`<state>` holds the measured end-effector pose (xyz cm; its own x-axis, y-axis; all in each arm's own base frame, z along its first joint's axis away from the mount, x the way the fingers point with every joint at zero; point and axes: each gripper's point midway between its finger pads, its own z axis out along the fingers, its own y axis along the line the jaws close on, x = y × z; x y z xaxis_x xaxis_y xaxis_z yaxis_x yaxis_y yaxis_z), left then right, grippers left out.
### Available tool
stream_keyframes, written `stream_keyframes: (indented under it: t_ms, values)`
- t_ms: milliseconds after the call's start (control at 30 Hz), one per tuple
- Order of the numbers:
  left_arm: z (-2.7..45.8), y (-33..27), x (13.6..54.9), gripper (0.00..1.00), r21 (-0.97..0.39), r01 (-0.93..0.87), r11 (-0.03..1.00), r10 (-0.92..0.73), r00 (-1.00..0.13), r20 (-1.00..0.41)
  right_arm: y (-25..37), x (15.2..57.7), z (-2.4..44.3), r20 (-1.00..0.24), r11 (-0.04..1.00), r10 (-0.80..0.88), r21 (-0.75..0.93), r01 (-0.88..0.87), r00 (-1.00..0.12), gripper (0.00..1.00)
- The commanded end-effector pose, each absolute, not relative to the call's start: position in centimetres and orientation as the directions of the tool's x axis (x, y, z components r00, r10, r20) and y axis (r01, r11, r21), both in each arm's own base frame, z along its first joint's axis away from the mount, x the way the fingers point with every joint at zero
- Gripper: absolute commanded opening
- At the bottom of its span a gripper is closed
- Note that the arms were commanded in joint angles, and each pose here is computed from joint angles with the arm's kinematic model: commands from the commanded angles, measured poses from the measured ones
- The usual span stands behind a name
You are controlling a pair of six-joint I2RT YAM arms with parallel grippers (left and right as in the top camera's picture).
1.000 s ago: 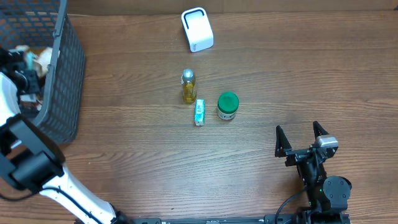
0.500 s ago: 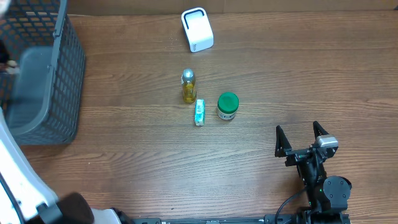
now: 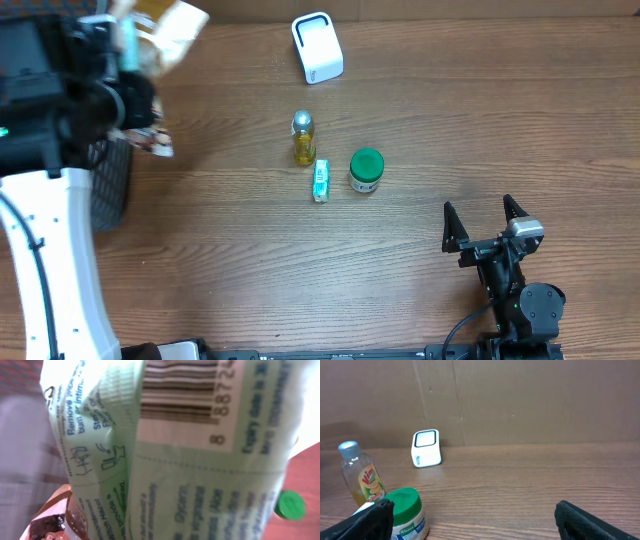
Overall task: Scan the item barcode
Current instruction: 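Carry the bag toward the scanner and lower it onto the table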
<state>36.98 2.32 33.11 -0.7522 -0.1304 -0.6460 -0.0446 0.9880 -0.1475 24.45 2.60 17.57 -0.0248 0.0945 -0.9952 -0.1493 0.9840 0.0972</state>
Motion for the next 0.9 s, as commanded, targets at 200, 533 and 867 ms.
stream_keyframes:
  t_ms: [200, 533, 867]
  values:
    - [22.8, -2.7, 36.0, 0.06, -0.246, -0.123, 0.961, -0.220, -0.882, -0.416, 2.7, 24.5, 17.3, -0.995, 0.983, 0.094, 0.097, -0.156, -0.027, 1.00]
    - [11.9, -4.4, 34.9, 0.05, -0.139, -0.280, 0.950, -0.312, -0.876, -0.368, 2.7, 24.5, 17.3, -0.995, 0.983, 0.094, 0.097, -0.156, -0.027, 1.00]
    - [7.2, -6.3, 34.2, 0.07, -0.051, -0.214, 0.976, -0.213, -0.868, -0.449, 2.7, 24.5, 17.3, -0.995, 0.983, 0.094, 0.097, -0.156, -0.027, 1.00]
